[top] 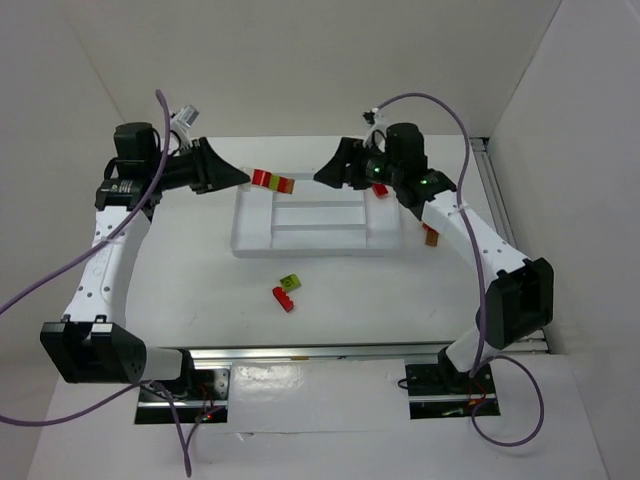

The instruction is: Sort the legos into containers by color

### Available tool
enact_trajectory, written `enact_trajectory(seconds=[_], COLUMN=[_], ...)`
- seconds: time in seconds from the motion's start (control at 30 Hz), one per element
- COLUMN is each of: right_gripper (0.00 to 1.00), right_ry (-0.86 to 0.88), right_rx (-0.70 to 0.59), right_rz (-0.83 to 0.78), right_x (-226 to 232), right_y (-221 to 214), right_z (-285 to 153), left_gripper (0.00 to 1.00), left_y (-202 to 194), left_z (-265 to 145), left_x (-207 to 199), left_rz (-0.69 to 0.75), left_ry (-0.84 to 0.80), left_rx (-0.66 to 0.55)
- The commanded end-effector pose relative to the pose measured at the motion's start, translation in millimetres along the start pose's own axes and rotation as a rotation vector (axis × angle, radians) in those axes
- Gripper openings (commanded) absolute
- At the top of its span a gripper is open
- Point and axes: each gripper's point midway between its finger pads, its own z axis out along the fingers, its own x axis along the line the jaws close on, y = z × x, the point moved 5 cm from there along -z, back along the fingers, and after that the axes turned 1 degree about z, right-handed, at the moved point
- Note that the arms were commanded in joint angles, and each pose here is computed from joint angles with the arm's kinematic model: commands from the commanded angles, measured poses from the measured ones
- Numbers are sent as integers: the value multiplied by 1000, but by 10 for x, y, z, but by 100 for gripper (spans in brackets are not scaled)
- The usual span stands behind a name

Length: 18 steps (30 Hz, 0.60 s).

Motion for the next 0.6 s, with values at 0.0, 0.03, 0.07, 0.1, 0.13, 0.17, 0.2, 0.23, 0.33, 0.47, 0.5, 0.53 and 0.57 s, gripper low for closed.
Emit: enact_trajectory(seconds=[0.0,0.03,0.07,0.1,0.13,0.17,0.2,0.23,0.33,0.47,0.5,0.53,0.57], right_gripper=[82,81,81,81,80,80,80,80,77,75,75,75,75], right_ry=[109,85,88,106,106,125,100,88,74,47,20,-12,-23], right_rx=[-25,-30,-34,-44,-44,-28,-26,-23,-28,-59,-100,-107,-130], right_rz=[-58,-14,-3,-2,7,1,6,-2,-5,29,35,71,78], right_x=[409,399,389,429,417,506,515,525,575,551,558,502,490], right_y=[80,38,23,18,-1,-65,-83,-113,-137,-134,-62,-105,-90], right_z=[50,88,103,124,134,159,170,185,182,144,97,87,67], left_gripper=[0,0,0,0,0,0,0,0,0,0,0,0,0], left_y=[38,44,44,26,12,-4,14,22,-8,10,14,44,24], left_z=[80,84,84,124,122,158,174,178,221,240,216,196,210], left_x=[-229,-216,-216,-205,-201,-141,-128,-109,-120,-71,-77,-60,-51], left_rz=[84,84,84,77,69,48,47,56,63,65,67,74,68], left_ry=[-119,-108,-108,-112,-109,-95,-94,-82,-67,-5,13,51,69], left_rx=[-8,-13,-13,-2,5,15,16,10,17,1,-8,-33,-29])
